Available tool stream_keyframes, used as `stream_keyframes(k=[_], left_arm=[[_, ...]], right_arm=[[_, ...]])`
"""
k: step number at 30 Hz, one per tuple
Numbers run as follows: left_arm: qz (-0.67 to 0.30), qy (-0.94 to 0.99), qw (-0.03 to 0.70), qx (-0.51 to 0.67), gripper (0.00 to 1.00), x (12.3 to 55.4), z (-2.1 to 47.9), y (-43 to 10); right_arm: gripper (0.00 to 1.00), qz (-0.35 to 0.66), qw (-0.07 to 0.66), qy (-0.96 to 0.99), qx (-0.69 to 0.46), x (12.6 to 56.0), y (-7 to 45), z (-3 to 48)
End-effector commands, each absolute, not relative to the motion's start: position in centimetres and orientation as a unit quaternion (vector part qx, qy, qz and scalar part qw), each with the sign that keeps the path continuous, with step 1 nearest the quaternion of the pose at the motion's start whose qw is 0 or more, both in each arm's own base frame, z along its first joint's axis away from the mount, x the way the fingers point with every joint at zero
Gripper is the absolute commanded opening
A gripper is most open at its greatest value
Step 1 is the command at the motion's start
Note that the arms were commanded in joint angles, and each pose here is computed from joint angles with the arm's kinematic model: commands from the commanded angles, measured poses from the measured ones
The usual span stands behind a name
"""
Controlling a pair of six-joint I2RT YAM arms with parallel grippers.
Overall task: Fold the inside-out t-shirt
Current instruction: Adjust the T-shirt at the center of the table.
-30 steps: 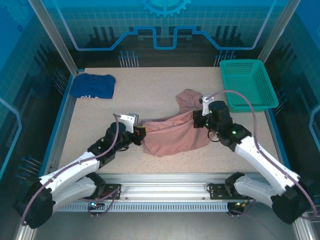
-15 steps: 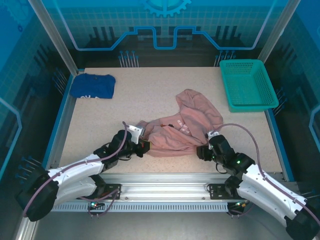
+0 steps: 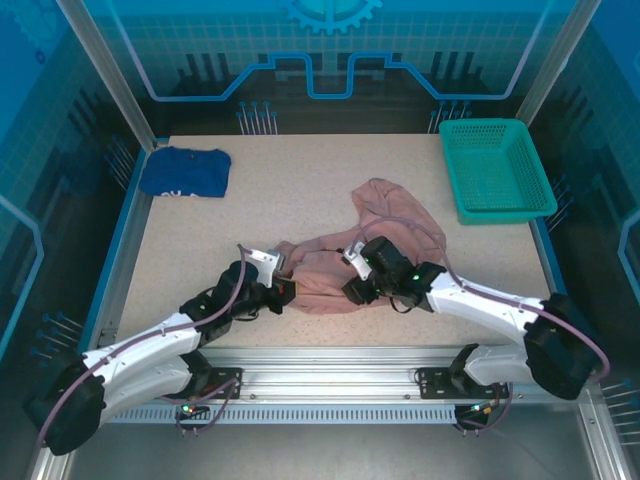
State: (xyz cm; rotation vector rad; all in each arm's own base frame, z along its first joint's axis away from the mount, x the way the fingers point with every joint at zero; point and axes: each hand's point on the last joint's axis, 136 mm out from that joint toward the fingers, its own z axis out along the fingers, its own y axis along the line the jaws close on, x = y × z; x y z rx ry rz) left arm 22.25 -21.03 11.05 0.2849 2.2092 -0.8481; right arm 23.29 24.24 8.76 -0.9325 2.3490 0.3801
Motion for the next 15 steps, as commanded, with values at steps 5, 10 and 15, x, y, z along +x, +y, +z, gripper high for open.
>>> stream_keyframes(k=[5,10,15], left_arm=[[-0.322,0.860,0.376,0.121,0.00,22.2,11.5,-20.9],[-0.316,0.867,0.365,0.125,0.00,21.9,10.5,-20.7],[-0.310,0.875,0.349,0.127,0.01,21.5,9.1,-20.6]], right_arm=[[0.53,0.187,0.257,0.861,-0.397,24.0,28.1,6.6],[0.18,0.213,0.259,0.862,-0.381,25.6,29.5,7.5],[0.03,0.267,0.276,0.856,-0.346,26.9,29.8,11.6]])
